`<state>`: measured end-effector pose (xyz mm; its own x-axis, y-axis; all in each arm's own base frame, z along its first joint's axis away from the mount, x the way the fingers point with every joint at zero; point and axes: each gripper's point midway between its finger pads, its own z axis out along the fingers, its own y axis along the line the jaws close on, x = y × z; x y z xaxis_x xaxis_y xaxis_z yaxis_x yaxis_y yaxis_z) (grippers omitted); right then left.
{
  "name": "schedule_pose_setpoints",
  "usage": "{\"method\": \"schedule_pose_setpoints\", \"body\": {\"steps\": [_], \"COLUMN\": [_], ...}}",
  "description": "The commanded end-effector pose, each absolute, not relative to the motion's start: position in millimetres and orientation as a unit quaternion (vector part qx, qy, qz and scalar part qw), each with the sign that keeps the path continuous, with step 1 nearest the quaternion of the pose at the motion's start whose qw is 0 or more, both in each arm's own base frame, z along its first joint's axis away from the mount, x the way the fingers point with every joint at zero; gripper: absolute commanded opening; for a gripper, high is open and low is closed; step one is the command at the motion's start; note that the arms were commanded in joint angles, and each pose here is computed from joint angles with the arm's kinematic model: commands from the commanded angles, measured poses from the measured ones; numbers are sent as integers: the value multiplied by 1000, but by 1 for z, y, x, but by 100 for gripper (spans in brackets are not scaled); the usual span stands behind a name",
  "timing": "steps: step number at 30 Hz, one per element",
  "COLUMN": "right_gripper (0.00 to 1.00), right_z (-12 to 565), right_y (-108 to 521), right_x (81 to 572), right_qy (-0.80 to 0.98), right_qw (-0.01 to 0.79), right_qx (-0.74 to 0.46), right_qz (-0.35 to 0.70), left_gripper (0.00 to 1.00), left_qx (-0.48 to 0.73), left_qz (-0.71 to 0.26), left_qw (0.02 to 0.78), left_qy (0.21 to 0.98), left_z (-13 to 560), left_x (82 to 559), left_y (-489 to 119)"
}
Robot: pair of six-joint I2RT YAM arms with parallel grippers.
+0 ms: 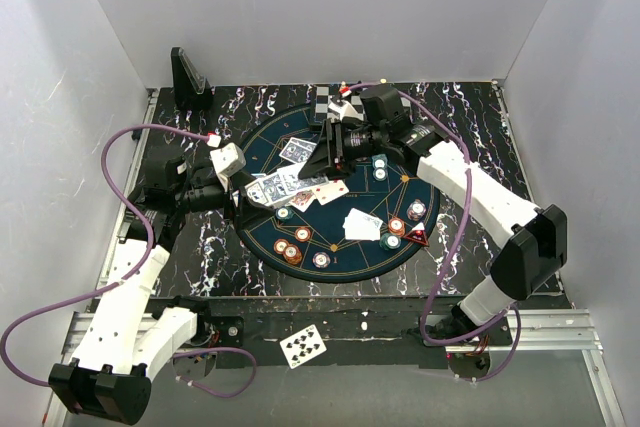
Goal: Distribute texas hold em gaming equipment
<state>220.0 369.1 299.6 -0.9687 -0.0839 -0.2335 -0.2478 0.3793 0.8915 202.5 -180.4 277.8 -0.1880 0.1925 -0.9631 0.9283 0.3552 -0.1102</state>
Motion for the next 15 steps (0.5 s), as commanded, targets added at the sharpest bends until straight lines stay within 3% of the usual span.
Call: {"method": "schedule_pose_setpoints", "body": {"steps": [1, 15], "right_gripper": [41, 32], "right_z": [313, 320], "right_y": [359, 341], "right_x": [213, 213], "right_qy": [820, 817], "right_qw": [85, 88], "right_qx": [-110, -94], "right_qz": [556, 562], "left_gripper": [0, 0], "left_qx": [430, 429], "left_qz": [-383, -382], "left_qw": [499, 500], "left_qy": [647, 648], "left_z": [293, 292], "left_x": [202, 202], "left_y": [-182, -182]}}
